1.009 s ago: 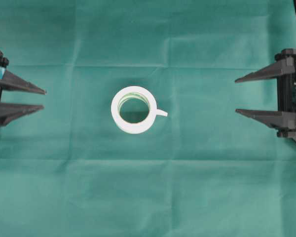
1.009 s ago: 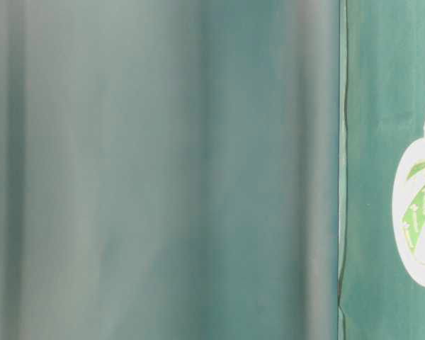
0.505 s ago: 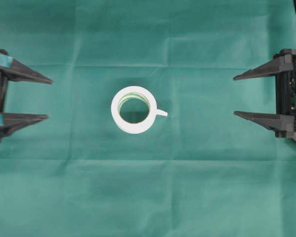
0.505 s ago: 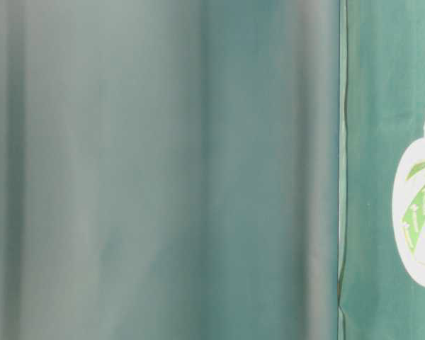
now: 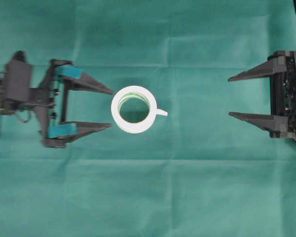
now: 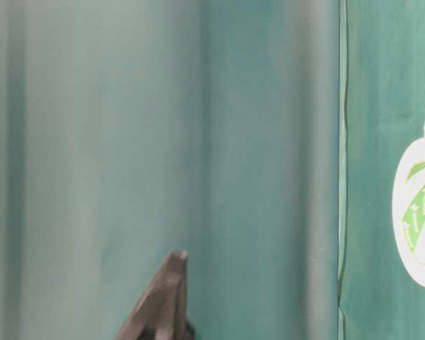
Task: Peel off the duct tape with your right arm.
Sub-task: 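Move the left gripper toward the white tape roll, then lower the open left gripper over the tape roll's rim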
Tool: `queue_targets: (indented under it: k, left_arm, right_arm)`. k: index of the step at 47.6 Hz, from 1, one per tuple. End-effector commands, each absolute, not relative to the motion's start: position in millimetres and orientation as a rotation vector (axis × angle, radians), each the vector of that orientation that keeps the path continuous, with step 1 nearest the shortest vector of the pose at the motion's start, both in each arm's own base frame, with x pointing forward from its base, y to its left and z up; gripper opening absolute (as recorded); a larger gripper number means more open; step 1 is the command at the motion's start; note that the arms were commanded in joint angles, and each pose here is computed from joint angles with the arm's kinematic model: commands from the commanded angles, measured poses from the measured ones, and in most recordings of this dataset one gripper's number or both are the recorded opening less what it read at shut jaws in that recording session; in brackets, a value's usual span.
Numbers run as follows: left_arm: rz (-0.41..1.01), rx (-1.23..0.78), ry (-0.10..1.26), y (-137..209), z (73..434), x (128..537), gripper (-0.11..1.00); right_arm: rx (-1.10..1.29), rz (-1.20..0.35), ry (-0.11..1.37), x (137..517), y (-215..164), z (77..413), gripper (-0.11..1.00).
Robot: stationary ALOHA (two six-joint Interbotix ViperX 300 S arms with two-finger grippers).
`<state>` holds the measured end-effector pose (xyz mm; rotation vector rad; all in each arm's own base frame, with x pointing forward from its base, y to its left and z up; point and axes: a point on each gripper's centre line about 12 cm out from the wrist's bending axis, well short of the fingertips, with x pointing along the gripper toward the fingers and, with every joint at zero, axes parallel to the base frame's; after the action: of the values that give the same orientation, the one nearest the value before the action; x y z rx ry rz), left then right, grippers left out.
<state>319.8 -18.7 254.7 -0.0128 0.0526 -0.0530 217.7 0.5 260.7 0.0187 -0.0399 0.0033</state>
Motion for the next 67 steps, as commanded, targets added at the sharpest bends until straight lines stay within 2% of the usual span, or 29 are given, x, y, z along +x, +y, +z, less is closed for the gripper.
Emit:
queue_targets:
  k: [1,12,20,32,41,53,67]
  left_arm:
    - [-0.053,-0.014,0.019,-20,266,337,0.99]
    - [-0.053,-0.016,0.066,-21,264,357,0.98]
    - [-0.059,-0.025,0.222,-24,259,363,0.98]
    - [-0.072,-0.016,0.532,-31,247,369,0.98]
    - [-0.074,-0.007,0.699,-32,242,375,0.98]
    - [-0.077,0.01,0.772,-34,234,389,0.98]
    - [-0.055,0.004,0.852,-26,195,402,0.98]
  right_arm:
    - [0.016,0.004,-0.061,220,1,266,0.77]
    - [0.016,0.004,-0.06,220,1,265,0.77]
    - [0.017,0.003,-0.061,220,0,266,0.77]
    - [0.017,0.004,-0.057,221,1,266,0.77]
    - [0.017,0.004,-0.051,223,1,265,0.77]
    - [0.017,0.004,-0.043,225,1,263,0.77]
    - [0.016,0.004,-0.038,225,1,262,0.77]
